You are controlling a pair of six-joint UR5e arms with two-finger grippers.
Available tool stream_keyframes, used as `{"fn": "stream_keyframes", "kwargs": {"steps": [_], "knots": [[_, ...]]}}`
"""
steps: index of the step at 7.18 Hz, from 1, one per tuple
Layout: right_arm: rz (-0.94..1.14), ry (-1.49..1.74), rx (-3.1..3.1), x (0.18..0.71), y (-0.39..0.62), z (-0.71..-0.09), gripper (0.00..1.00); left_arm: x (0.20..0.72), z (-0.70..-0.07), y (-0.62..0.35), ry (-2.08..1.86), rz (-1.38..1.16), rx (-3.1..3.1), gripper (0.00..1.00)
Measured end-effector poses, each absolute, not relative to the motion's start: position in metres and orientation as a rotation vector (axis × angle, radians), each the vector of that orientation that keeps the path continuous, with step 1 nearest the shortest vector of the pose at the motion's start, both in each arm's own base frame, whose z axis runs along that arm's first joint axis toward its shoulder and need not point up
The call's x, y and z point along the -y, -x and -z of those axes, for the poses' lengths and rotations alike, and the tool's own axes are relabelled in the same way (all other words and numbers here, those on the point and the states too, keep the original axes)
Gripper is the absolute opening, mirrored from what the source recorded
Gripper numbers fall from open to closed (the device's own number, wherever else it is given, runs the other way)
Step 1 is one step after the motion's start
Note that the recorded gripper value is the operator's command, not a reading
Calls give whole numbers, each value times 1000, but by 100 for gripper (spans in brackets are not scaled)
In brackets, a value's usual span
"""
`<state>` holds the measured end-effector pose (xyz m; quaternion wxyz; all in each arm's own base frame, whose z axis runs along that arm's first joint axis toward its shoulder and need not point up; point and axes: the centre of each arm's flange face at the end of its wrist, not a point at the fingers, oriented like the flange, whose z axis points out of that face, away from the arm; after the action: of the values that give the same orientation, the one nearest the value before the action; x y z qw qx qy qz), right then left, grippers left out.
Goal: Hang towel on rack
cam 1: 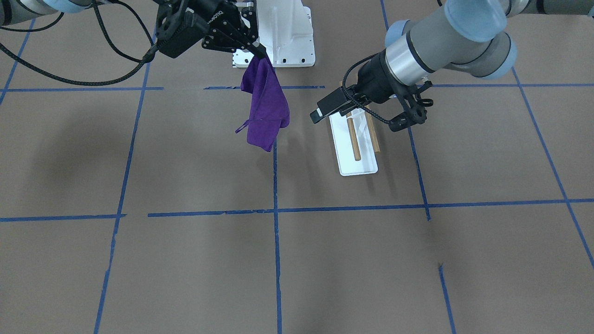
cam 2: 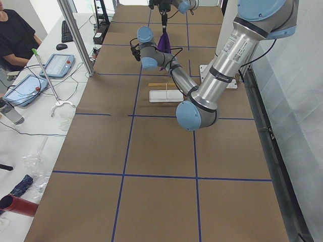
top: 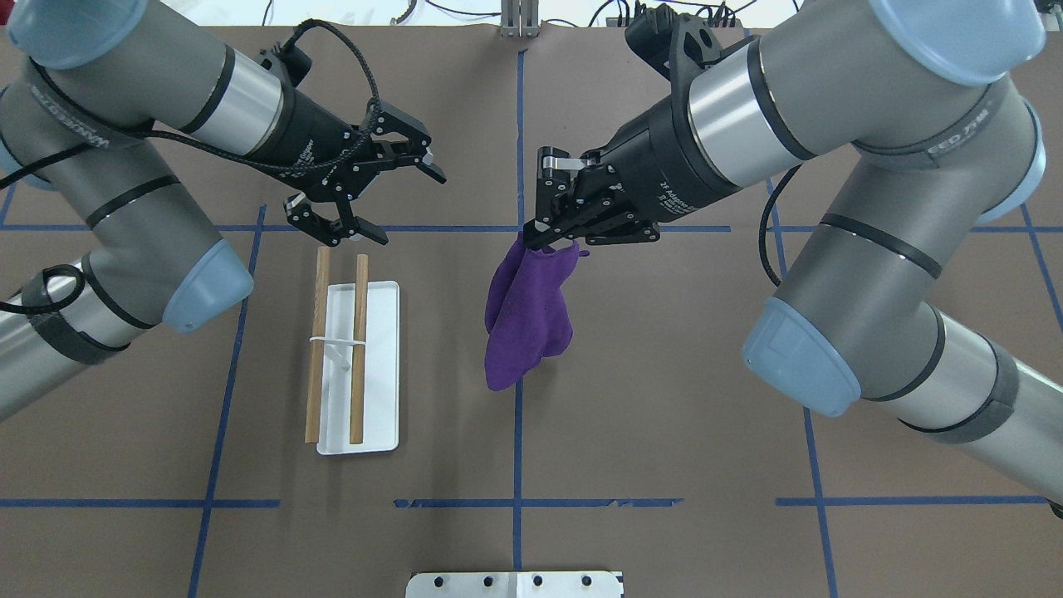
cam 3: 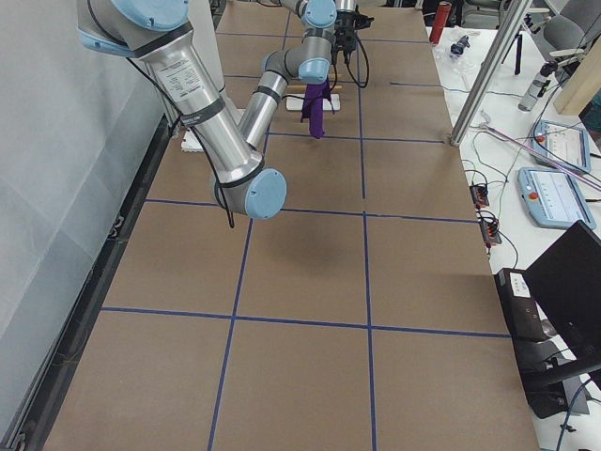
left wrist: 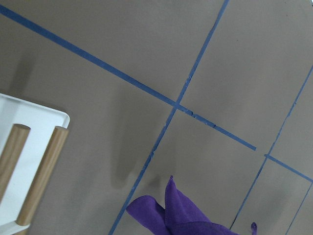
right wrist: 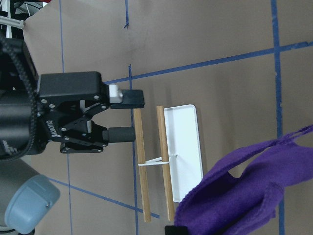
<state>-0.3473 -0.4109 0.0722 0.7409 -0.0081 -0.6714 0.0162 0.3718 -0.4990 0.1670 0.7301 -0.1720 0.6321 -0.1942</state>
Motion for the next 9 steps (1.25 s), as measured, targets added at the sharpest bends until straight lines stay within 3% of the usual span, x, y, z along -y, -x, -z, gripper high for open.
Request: {"fn": "stream_keyframes", "kwargs": {"steps": [8, 9], "knots": [[282, -240, 1463, 404, 357, -67, 0, 476, -122, -432, 450, 369, -1398, 99], [314, -268, 1460, 404, 358, -67, 0, 473, -122, -438, 439, 371, -1399, 88]]}}
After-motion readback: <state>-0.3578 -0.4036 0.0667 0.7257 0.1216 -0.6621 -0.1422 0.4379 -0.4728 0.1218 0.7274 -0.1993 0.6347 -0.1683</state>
